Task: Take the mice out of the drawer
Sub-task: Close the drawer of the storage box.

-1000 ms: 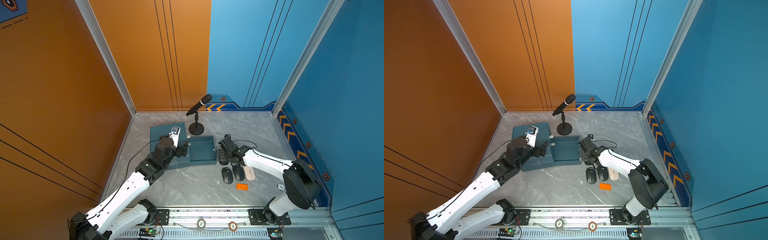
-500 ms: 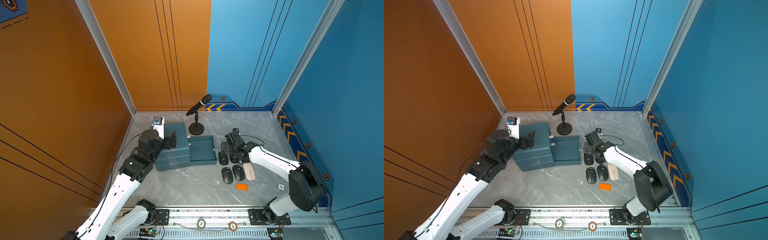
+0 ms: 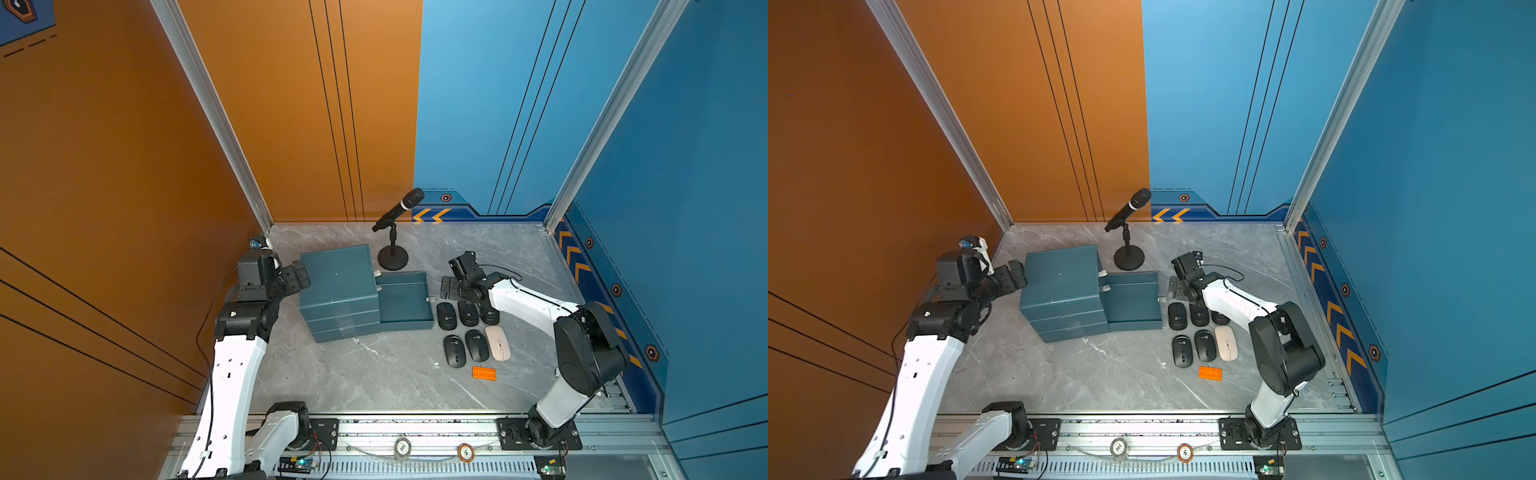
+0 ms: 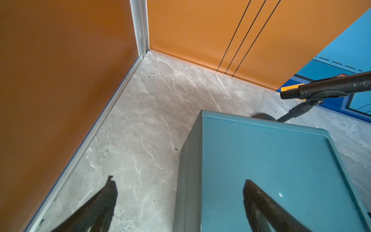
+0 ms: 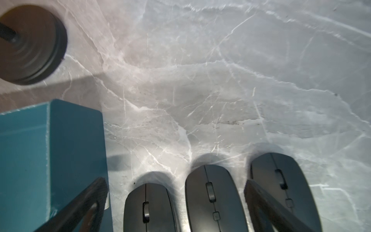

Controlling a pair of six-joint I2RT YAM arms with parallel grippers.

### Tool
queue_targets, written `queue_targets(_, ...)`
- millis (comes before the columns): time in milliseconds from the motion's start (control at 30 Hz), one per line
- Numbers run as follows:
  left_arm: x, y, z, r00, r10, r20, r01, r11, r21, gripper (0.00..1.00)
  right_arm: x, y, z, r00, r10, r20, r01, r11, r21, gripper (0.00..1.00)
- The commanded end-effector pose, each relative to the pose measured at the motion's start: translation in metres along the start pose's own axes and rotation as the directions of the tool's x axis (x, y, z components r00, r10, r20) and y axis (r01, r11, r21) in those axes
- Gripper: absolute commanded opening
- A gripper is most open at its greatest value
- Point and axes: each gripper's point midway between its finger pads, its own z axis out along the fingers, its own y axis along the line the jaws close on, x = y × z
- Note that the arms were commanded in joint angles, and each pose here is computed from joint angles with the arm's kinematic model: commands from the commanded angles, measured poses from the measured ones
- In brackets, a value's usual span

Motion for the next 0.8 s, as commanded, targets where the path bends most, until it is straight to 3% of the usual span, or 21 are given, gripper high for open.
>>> queue_targets(0,0.018,-0.018,0.004,0.996,-0.019,-0.085,0.029,0.993,0.114,0.98,0.0,0.008,0.007,0.999,-0.026,-0.028,0.025,1.0,-0.009,1.0)
queue_targets(133,0.025,-0.039,0.008,0.993,0.005,-0.116,0.022,0.973,0.231,0.98,0.003,0.008,0.017,0.997,-0.046,-0.055,0.047,0.999,0.013,1.0)
queue_targets(500,0.037,-0.068,0.014,0.987,0.104,-0.123,-0.057,0.938,0.341,0.98,0.01,0.051,0.022,0.978,-0.191,-0.082,0.187,0.981,-0.054,1.0)
queue_targets(767,0.043,-0.083,0.015,0.983,0.128,-0.127,-0.067,0.912,0.405,0.98,0.017,0.074,0.023,0.972,-0.218,-0.089,0.209,0.973,-0.099,1.0)
